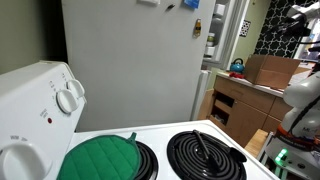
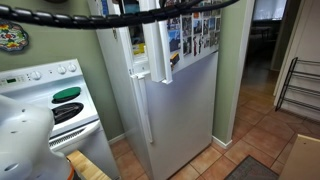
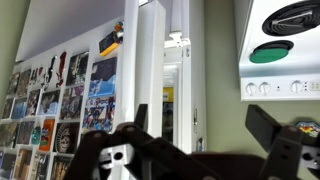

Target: Open the top fridge door.

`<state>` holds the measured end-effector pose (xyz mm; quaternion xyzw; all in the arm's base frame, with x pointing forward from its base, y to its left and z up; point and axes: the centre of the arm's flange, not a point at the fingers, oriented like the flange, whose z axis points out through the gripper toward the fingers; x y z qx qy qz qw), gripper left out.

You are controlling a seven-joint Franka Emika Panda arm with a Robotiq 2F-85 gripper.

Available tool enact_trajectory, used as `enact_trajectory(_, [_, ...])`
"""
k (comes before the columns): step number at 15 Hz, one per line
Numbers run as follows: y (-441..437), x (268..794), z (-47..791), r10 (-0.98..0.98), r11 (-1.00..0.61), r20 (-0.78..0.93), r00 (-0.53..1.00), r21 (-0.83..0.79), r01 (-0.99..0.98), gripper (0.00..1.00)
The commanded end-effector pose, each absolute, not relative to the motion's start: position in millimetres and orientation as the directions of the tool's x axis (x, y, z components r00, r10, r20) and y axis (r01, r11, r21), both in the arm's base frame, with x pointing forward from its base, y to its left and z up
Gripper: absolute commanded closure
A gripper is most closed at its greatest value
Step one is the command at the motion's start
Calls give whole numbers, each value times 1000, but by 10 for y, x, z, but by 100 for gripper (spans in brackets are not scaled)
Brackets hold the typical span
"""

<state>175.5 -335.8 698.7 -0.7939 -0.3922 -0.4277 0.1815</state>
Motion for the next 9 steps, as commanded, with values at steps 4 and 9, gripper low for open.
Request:
enact_trajectory(4, [-3317, 1664, 7142, 436, -657, 815, 381, 0, 754, 0])
enact_trajectory(9, [-3313, 1657, 7164, 430, -663, 815, 389, -8, 749, 0])
